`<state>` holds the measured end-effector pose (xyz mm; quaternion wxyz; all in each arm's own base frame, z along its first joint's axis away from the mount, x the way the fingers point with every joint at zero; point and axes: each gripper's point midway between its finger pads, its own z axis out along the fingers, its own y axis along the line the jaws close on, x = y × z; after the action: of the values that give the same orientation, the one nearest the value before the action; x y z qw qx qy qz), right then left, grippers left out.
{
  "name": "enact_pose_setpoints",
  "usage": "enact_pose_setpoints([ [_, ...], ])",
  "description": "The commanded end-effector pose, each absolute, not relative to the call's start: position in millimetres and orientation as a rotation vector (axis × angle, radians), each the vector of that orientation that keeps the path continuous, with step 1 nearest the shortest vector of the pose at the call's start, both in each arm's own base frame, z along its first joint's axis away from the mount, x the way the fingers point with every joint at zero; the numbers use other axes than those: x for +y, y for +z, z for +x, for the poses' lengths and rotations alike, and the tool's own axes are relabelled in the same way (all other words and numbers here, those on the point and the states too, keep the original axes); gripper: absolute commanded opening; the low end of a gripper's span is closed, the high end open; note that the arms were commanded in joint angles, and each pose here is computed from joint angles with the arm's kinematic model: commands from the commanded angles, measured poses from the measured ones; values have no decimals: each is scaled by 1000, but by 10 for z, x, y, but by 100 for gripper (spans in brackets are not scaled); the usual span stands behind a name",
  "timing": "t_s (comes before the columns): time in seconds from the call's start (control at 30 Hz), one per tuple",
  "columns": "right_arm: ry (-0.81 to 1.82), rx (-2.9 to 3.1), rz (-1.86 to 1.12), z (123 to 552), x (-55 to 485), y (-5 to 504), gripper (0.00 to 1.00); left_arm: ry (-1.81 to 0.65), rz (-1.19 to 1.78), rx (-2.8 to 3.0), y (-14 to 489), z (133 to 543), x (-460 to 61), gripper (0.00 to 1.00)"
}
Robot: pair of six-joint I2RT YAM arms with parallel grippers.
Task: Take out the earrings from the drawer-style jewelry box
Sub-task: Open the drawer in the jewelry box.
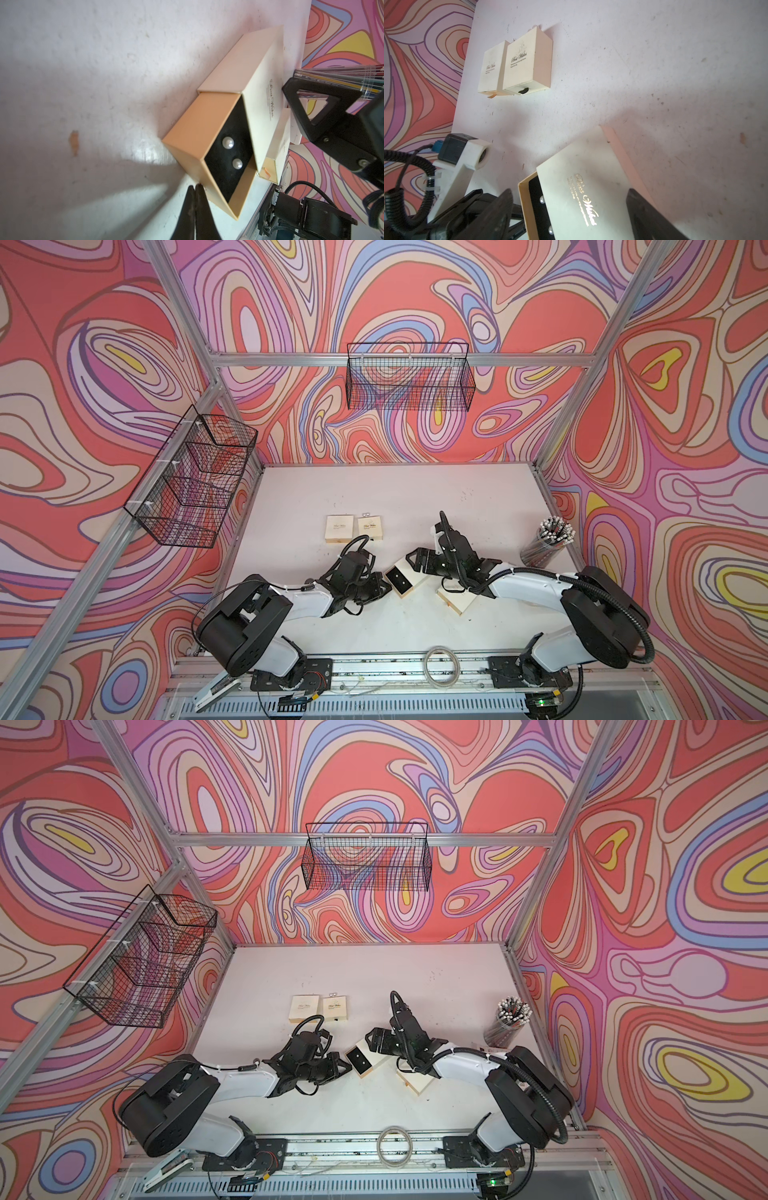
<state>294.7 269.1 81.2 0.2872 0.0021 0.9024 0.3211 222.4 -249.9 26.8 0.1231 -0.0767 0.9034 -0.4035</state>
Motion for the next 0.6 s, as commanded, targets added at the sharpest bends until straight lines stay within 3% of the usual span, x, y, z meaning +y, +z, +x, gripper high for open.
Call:
enact_pose_setpoints([
  [0.0,845,2403,-10,2963,2704,907,88,-1187,-210,2661,216,2139,-2483,0],
  [0.47,788,2369,-114,2866,2791,1202,80,-1203,-188,2652,306,1969,-2455,0],
  [0.57,773,2372,-149,2810,2857,1232,78,-1185,-200,2650,315,1963,-2419,13],
])
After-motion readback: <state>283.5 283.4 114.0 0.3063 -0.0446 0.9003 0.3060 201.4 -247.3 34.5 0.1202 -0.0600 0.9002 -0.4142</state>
